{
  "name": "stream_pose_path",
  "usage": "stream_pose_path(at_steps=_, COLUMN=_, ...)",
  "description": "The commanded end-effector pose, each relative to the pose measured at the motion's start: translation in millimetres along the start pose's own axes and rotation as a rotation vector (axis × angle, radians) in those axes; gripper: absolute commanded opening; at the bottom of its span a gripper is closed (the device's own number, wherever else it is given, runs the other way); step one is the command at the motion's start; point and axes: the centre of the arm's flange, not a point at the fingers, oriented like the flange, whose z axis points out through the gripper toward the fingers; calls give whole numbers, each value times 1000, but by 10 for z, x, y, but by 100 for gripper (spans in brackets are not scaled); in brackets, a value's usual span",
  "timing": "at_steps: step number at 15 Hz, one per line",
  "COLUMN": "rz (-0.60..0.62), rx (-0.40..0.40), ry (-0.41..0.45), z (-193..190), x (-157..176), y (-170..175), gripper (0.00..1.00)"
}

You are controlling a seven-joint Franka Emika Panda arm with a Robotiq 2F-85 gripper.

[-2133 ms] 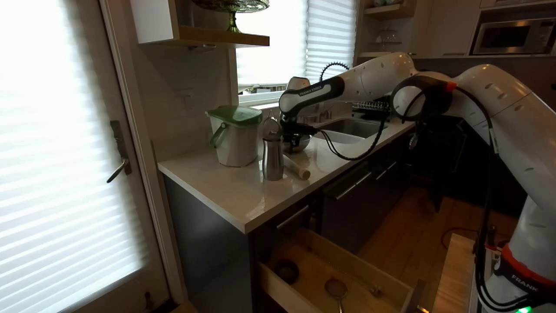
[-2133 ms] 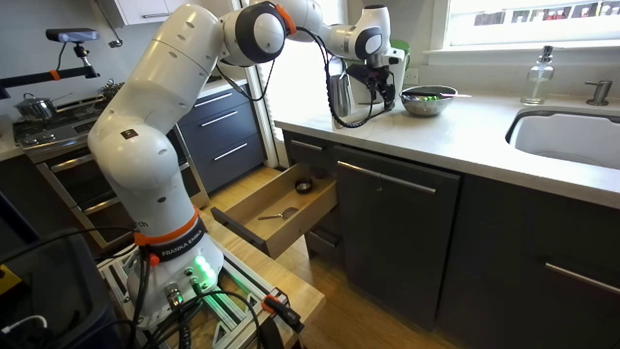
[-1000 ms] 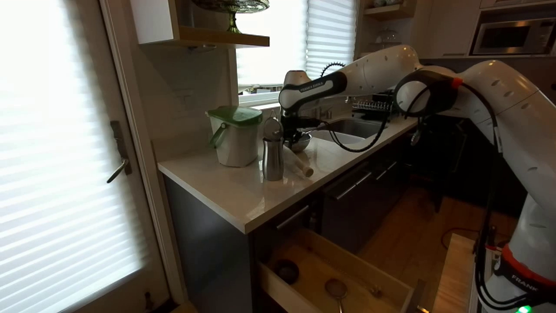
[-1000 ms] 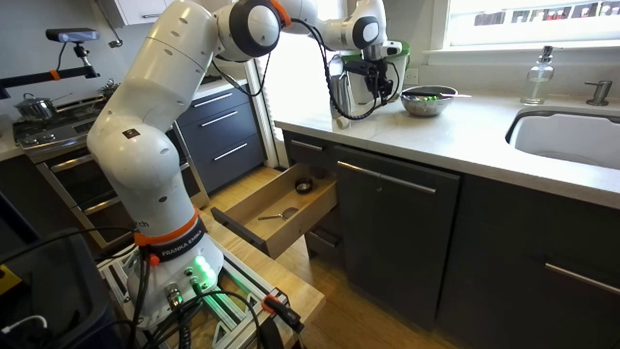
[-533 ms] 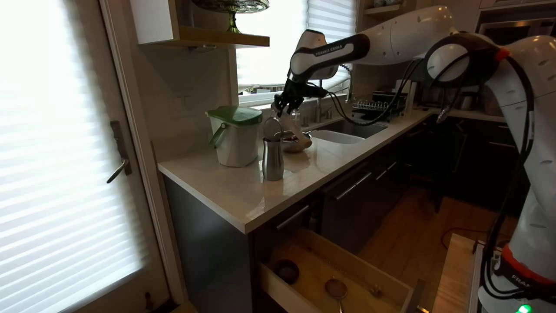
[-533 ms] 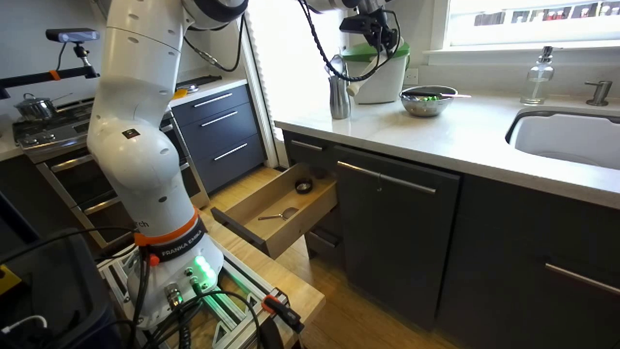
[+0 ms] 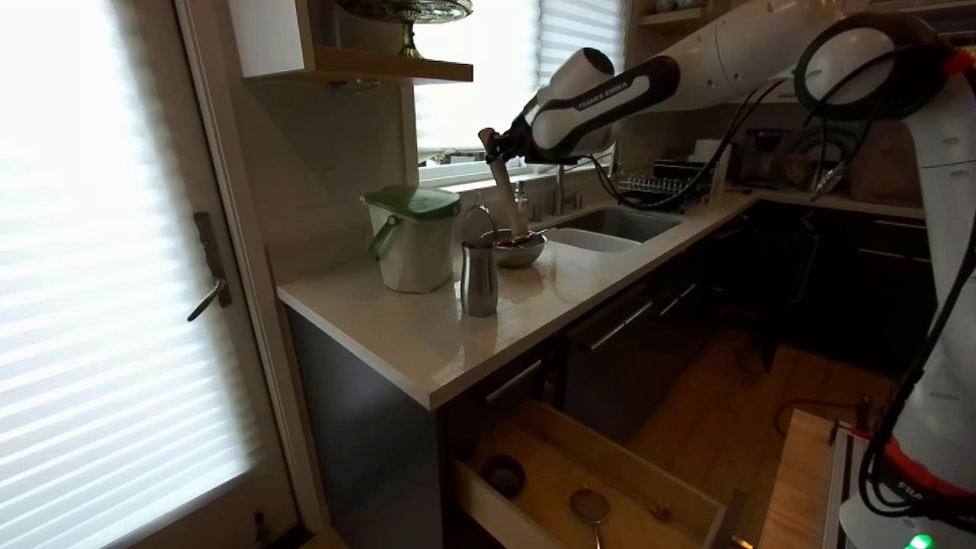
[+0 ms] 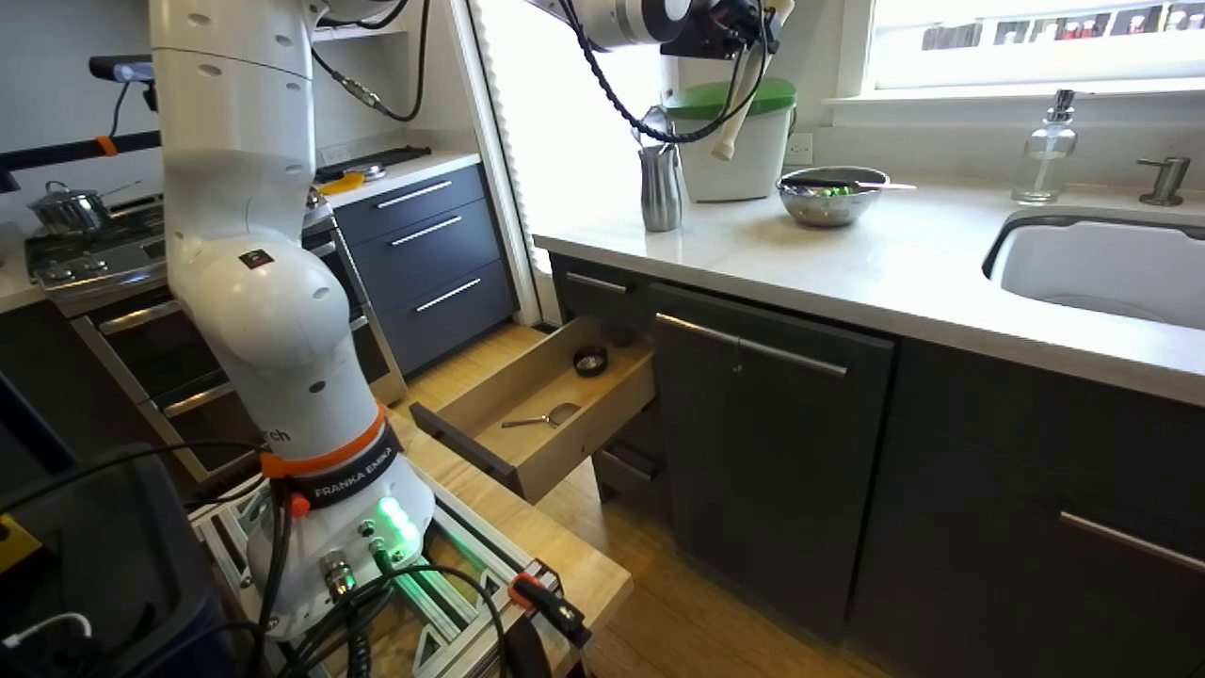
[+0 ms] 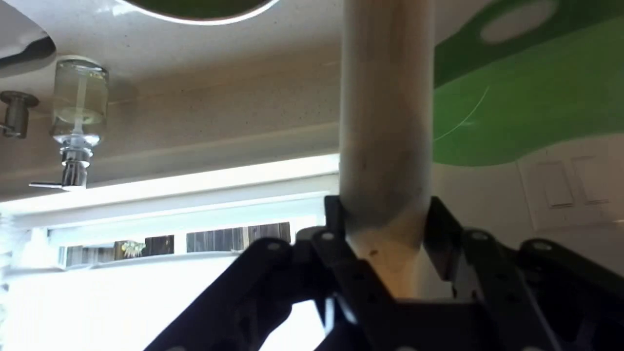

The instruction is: Put the roller upright

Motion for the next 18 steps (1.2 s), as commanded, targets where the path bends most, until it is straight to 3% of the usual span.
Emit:
stream_pose_path(at_steps=1, rz=15, rx=-43, ry=103, z=-386, x=-572, y=199, gripper=18)
stream_pose_path(at_steps=2, rz=31, rx=-51, ry=101, z=-404, x=-658, y=285, gripper=18)
stream_pose_path(at_steps=3, rz=119, rx=52, ry=17, z=-472, x=-731, y=361, gripper=18)
stream_pose_path(at_steps=4, rz=163, rx=56, ry=15, z=-537, x=-776, y=410, gripper=18)
stream_pose_path(at_steps=8, rz=272, rx=197, ry=-29, z=-966, x=-822, y=124, gripper=18)
stream_pose_path(at_steps=9, rz=236, rx=125, ry=3, z=-583, x=-775, y=-256, gripper=18)
stream_pose_path(at_steps=10, rz=229, rx=148, ry=6, z=-682, x=-740, y=-380, gripper=43)
stream_pose_path(at_steps=12, rz=227, rx=148, ry=7, z=-685, x=-739, y=-389, gripper=43)
stream_pose_path(at_steps=13, rz=230, rx=140, ry=2, z=-646, x=-760, y=-340, gripper=18)
stream_pose_path(at_steps=15, rz=173, rx=67, ry=7, z=-601, x=-768, y=-285, gripper=18)
stream_pose_path(at_steps=18, rz=84, rx=27, ry=113, z=-612, x=-716, y=-140, gripper=18)
